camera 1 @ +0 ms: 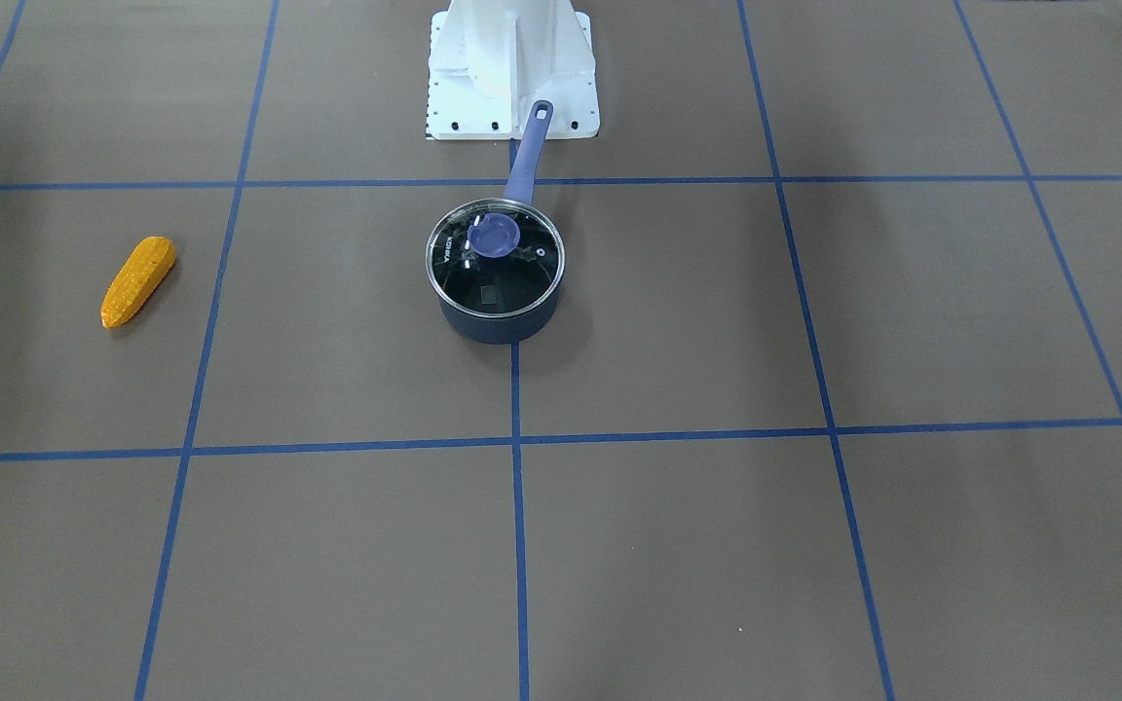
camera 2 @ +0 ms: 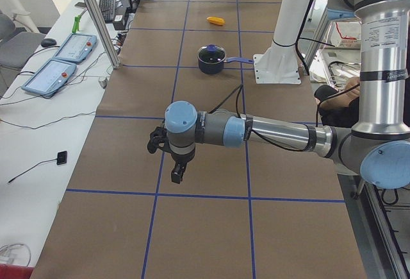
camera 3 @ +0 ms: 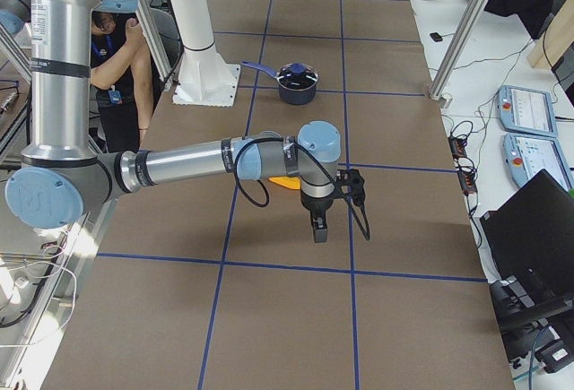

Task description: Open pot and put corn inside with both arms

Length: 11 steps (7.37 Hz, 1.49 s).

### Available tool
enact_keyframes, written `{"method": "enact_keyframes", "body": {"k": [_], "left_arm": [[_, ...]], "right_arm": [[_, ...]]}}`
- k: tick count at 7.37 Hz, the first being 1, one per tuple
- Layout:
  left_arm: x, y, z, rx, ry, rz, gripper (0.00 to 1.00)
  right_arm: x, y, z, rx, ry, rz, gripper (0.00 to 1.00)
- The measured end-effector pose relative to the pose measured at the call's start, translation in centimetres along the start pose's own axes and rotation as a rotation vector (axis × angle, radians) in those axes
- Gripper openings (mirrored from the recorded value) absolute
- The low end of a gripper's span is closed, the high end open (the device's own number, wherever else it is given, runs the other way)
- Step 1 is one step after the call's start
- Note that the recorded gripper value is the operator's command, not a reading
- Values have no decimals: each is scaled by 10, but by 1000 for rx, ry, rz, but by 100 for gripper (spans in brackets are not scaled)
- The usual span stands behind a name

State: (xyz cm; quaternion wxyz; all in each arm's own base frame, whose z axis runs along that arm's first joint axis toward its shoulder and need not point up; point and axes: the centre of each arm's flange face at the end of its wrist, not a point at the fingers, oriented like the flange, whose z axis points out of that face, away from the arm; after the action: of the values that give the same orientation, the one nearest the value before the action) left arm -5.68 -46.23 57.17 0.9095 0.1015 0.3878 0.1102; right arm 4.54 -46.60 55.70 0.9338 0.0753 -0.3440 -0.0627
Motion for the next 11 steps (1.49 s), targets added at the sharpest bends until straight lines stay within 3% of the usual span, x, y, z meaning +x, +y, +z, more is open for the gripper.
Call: {"method": "enact_keyframes", "body": {"k": [2, 5, 6, 8, 11], "left_arm": [[19, -31, -21, 115, -15, 124, 98], [33, -36, -26, 185, 57, 191, 98], [52, -43, -30, 214, 89, 189, 98], [138, -71, -16, 186, 187, 79, 99], [304, -114, 20, 143, 187, -143, 98]], "right_arm": [[-16, -24, -15, 136, -8, -114, 100], [-26, -30, -19, 217, -54, -187, 100], [-33, -32, -17, 223, -70, -171, 100], [-64, -38, 3, 193, -108, -107, 100], [-85, -41, 17, 169, -125, -92, 100]]}}
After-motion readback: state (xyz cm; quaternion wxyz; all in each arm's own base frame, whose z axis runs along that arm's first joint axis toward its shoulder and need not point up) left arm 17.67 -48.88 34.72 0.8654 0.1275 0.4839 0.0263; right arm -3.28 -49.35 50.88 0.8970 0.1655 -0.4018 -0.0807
